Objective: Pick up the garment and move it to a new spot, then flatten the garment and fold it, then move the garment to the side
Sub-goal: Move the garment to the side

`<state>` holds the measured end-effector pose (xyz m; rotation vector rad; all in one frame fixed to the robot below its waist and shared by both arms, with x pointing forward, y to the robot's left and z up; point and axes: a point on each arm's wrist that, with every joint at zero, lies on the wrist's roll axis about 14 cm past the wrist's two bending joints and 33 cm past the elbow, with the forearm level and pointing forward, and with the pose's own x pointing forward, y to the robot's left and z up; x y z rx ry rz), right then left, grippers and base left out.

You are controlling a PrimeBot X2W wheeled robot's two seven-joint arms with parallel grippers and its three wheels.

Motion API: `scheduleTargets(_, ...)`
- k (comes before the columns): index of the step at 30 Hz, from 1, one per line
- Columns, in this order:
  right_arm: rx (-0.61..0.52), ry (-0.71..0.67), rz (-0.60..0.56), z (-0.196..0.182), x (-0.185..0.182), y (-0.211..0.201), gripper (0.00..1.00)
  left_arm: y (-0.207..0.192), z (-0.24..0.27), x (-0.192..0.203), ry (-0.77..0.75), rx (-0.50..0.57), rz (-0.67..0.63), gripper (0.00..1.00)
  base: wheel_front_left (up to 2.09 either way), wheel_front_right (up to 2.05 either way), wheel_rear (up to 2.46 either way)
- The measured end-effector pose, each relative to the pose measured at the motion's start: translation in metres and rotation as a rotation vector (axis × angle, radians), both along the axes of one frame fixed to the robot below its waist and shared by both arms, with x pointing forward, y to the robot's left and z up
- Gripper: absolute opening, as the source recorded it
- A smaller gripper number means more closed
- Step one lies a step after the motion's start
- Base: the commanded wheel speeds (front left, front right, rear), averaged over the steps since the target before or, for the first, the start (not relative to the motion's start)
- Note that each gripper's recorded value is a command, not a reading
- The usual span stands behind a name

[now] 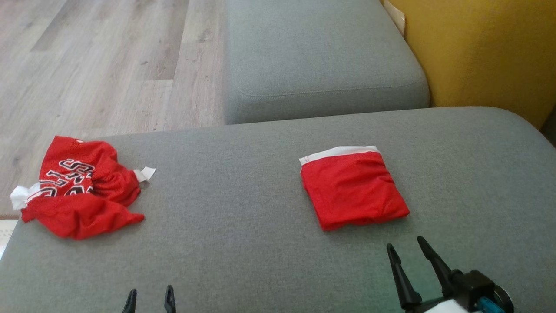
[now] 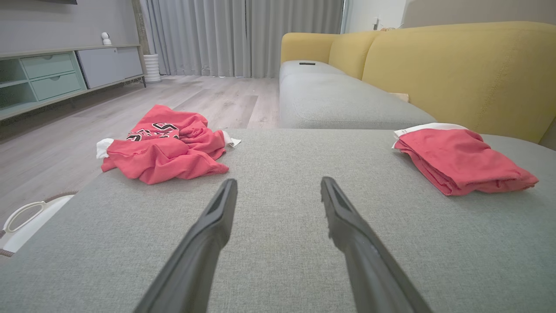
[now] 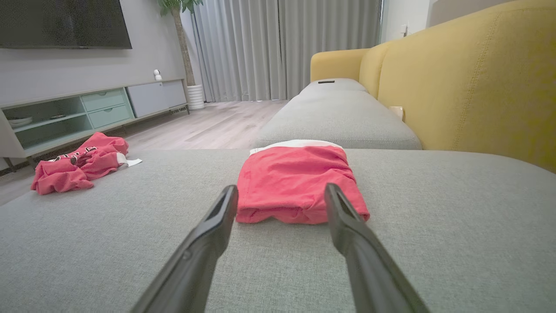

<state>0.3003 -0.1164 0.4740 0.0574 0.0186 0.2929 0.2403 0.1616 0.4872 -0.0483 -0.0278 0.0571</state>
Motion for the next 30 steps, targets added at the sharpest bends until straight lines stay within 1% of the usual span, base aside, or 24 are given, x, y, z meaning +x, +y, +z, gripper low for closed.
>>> scheduleTargets(4, -0.001, 0.020, 0.004, -0.006, -0.003, 0.001, 1.00, 0.002, -0.001, -0.001, 0.004, 0.002, 0.007, 1.00, 0.00, 0.00, 0.00)
scheduleTargets(11, 0.006, 0.037, 0.000, -0.009, 0.003, 0.000, 1.00, 0.003, -0.003, 0.000, 0.017, 0.014, 0.012, 1.00, 0.00, 0.00, 0.00)
scheduleTargets(17, 0.036, 0.062, -0.012, -0.012, 0.016, -0.002, 1.00, -0.003, 0.015, 0.021, -0.037, 0.030, -0.017, 1.00, 0.00, 0.00, 0.00)
scheduleTargets(20, 0.064, 0.046, -0.028, -0.004, 0.038, -0.006, 1.00, -0.009, 0.026, 0.034, -0.067, 0.046, -0.039, 1.00, 0.00, 0.00, 0.00)
scheduleTargets(21, 0.064, 0.046, -0.028, -0.004, 0.038, -0.006, 1.00, -0.009, 0.026, 0.034, -0.067, 0.046, -0.039, 1.00, 0.00, 0.00, 0.00)
scheduleTargets(24, 0.079, 0.040, -0.024, 0.002, 0.067, -0.008, 1.00, -0.015, 0.030, 0.044, -0.075, 0.053, -0.059, 1.00, 0.00, 0.00, 0.00)
scheduleTargets(27, 0.080, 0.089, -0.026, -0.007, 0.092, -0.016, 1.00, -0.018, 0.033, 0.053, -0.081, 0.049, -0.068, 1.00, 0.00, 0.00, 0.00)
scheduleTargets(30, 0.067, 0.199, -0.039, -0.022, 0.121, -0.030, 1.00, -0.026, 0.035, 0.067, -0.086, 0.050, -0.091, 1.00, 0.00, 0.00, 0.00)
